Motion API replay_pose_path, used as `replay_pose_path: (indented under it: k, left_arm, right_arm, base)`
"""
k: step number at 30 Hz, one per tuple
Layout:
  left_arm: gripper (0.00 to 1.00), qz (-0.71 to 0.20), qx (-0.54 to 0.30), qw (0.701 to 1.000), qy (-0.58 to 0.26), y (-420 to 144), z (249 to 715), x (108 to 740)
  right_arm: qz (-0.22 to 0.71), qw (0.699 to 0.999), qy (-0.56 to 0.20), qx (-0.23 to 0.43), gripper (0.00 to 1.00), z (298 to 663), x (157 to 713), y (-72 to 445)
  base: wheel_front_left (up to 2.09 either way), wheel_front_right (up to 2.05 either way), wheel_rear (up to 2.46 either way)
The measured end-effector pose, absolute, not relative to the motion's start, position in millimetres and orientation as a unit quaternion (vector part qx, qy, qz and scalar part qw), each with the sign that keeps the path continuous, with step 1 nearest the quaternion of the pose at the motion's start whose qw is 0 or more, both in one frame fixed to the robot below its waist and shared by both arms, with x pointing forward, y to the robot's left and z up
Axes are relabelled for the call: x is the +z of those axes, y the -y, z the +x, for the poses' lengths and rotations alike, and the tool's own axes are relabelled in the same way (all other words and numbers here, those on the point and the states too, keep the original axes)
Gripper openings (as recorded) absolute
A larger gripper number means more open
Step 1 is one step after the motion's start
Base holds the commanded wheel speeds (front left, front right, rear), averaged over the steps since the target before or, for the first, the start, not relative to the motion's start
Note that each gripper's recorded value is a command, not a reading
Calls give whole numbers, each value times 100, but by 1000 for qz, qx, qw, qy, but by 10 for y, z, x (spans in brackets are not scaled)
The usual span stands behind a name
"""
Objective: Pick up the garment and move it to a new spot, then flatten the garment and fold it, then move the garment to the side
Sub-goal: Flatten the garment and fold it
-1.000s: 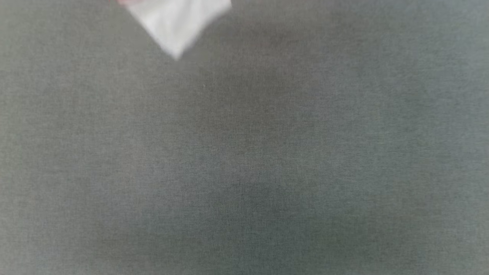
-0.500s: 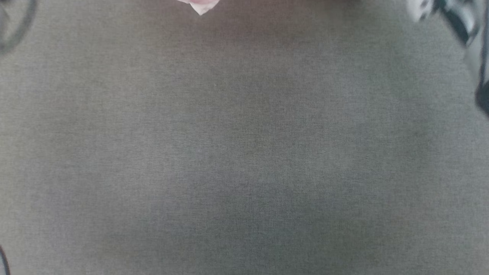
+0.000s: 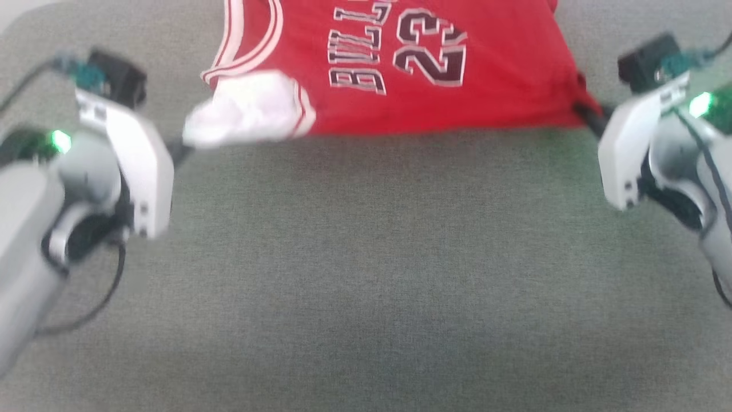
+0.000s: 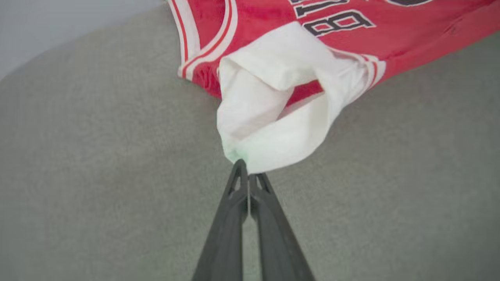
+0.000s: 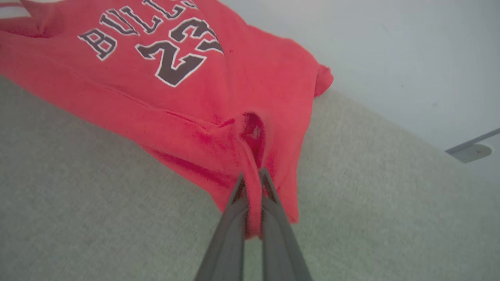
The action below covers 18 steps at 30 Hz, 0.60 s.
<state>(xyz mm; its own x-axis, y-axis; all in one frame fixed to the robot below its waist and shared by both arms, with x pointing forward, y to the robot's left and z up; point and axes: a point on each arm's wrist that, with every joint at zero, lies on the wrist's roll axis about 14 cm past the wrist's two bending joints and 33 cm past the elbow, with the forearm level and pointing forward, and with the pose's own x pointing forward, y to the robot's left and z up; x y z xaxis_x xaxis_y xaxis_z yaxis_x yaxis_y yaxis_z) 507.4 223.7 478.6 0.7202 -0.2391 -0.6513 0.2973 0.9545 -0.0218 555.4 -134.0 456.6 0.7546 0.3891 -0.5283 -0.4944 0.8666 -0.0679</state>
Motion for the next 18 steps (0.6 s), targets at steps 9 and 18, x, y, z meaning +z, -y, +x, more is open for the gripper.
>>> replay_pose_path:
  k: [9,18]
  left_arm:
    - [0,11,-137,877,-460,-2141,4044,4421]
    - [0,-40,-121,814,-567,-1995,3068,4205]
  right_arm:
    - [-69,885,-377,265,0,4682,4183,1572]
    - [-49,842,-464,272,0,3913,4024,1720]
  base:
    - [0,0,0]
    - [0,0,0]
